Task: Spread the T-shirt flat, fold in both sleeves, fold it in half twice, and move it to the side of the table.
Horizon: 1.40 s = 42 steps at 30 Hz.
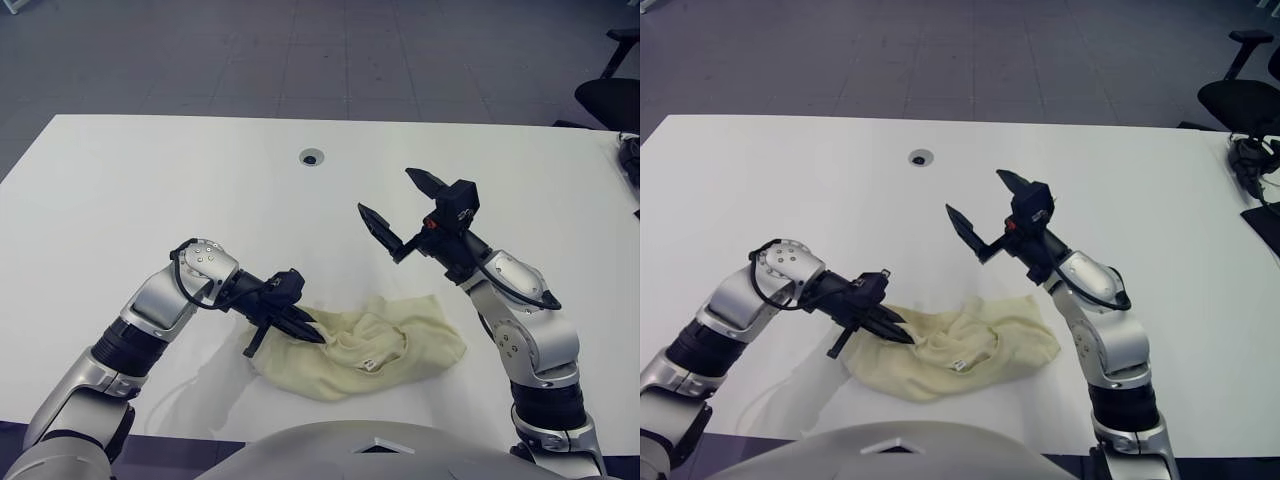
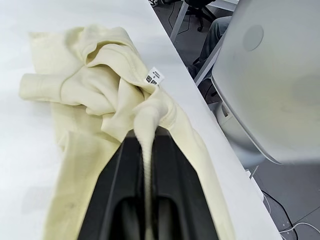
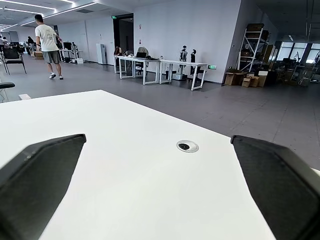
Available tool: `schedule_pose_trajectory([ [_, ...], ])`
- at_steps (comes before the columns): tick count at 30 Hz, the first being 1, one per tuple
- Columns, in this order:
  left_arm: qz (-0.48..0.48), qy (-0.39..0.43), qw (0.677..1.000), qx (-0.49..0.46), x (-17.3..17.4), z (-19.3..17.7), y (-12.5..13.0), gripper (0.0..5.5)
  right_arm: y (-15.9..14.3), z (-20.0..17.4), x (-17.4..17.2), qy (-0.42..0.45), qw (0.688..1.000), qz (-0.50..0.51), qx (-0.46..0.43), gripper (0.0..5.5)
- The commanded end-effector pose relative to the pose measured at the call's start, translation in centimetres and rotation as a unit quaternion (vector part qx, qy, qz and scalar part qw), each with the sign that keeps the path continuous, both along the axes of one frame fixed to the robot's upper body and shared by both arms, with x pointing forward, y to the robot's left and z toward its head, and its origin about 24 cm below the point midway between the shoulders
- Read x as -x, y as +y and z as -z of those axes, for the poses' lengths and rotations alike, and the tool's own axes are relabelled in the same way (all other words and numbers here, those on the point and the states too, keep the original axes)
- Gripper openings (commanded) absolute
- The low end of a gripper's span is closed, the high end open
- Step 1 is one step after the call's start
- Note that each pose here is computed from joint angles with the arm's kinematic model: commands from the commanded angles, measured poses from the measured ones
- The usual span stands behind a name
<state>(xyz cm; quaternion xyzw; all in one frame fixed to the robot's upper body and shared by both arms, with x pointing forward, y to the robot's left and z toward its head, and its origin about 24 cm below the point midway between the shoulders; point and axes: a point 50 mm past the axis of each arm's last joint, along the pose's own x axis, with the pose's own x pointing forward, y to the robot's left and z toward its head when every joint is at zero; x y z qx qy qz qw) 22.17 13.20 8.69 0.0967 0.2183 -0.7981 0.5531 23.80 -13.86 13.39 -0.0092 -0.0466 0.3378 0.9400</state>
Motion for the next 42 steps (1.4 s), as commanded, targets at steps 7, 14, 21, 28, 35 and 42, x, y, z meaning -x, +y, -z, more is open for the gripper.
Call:
schedule_pose_trajectory([
  [7,-0.085,-0.043,0.992,0.088,-0.8,-1.6,-0.1,0.0,0.0,-0.4,-0.2,-0.009,1.0,-0.004,0.005,5.4],
  [14,-0.112,-0.08,0.981,0.134,1.6,-2.8,1.2,0.0,-3.0,-0.9,2.1,-0.009,0.991,-0.077,0.111,5.4],
  [21,-0.052,-0.065,0.992,0.099,6.2,-2.1,1.4,0.0,-6.6,-1.5,2.7,0.058,0.965,-0.139,0.213,5.4],
  [28,-0.018,-0.059,0.997,0.051,8.6,-0.5,1.1,0.0,-6.9,-1.2,4.4,0.116,0.913,-0.269,0.286,5.4],
  [35,0.004,-0.072,0.997,0.0,9.4,1.4,0.8,0.0,-6.0,0.7,5.5,0.178,0.854,-0.378,0.31,5.4],
  [42,0.007,-0.072,0.997,-0.007,9.9,1.8,0.7,0.0,-4.2,2.1,4.8,0.16,0.827,-0.423,0.335,5.4],
])
